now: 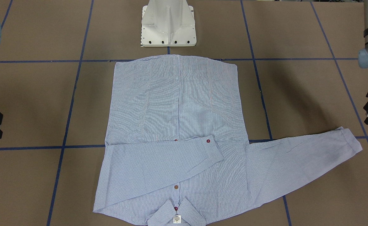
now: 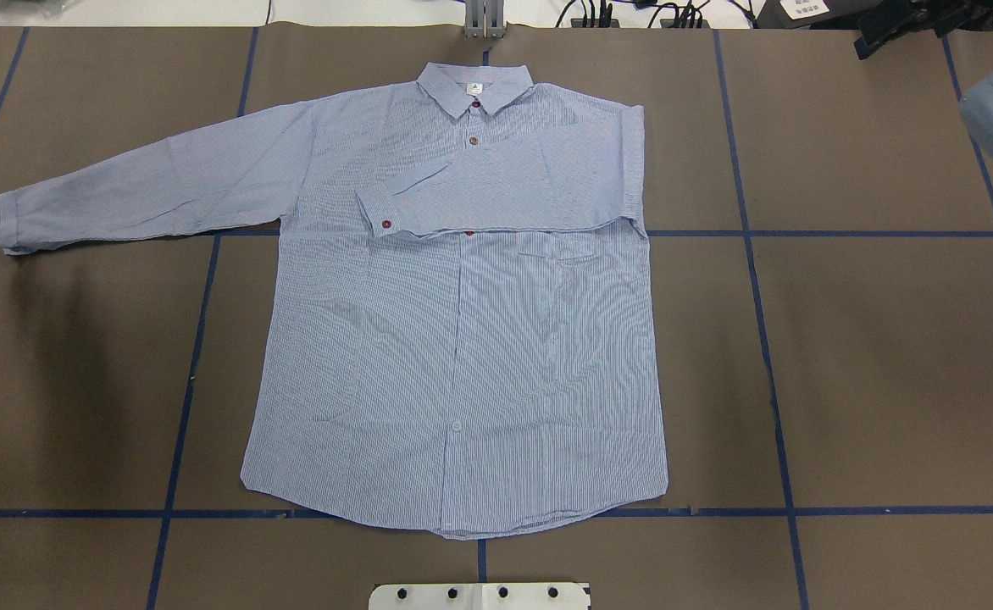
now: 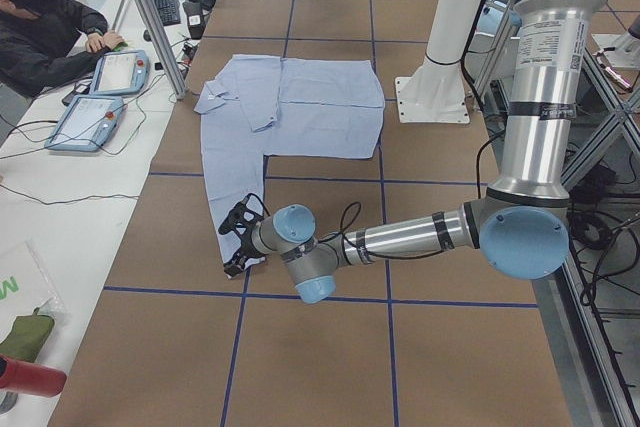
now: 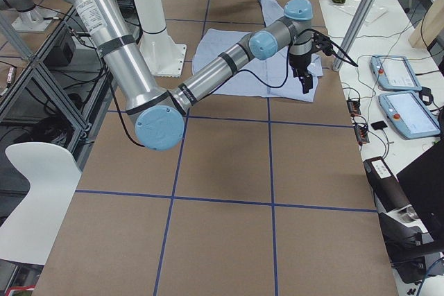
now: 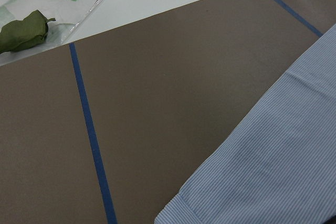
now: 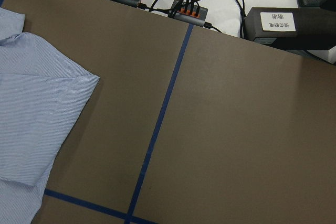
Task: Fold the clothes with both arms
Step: 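Release the sleeve and withdraw the right gripper while the left gripper approaches its cuff, then grasp the cuff of the sleeve nearest the left gripper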
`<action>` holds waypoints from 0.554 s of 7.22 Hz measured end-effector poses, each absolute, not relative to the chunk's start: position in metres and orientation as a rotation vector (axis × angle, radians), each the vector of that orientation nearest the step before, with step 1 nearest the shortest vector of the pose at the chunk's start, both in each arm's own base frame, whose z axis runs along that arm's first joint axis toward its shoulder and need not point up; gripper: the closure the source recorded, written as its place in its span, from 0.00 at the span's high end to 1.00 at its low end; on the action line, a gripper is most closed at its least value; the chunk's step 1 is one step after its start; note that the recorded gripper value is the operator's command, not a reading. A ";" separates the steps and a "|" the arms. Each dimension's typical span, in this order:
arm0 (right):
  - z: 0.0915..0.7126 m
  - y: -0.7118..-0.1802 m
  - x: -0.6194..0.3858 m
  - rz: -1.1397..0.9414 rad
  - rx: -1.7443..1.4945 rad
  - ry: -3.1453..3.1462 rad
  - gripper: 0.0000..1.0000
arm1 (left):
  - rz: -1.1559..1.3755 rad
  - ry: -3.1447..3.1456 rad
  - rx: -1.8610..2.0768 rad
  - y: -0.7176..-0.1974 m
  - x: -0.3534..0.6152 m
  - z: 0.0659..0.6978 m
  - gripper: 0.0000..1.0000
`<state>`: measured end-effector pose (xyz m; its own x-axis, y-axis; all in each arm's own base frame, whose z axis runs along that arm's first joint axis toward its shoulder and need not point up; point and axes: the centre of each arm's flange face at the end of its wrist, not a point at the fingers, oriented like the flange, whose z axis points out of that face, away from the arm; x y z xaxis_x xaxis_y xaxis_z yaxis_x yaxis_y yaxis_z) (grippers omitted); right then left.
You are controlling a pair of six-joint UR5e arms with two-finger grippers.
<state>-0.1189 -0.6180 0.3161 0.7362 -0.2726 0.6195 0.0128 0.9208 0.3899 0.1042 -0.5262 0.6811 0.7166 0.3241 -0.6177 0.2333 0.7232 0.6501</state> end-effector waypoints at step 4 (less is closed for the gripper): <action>0.322 -0.610 -0.114 -0.163 0.378 -0.729 1.00 | -0.018 0.856 0.731 -0.507 0.162 0.708 0.83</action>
<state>-0.1137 -0.6097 0.3221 0.7372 -0.2744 0.6174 0.0147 0.9201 0.3914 0.1623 -0.5075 0.7077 0.6707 0.2663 -0.6922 0.2957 0.7599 0.5789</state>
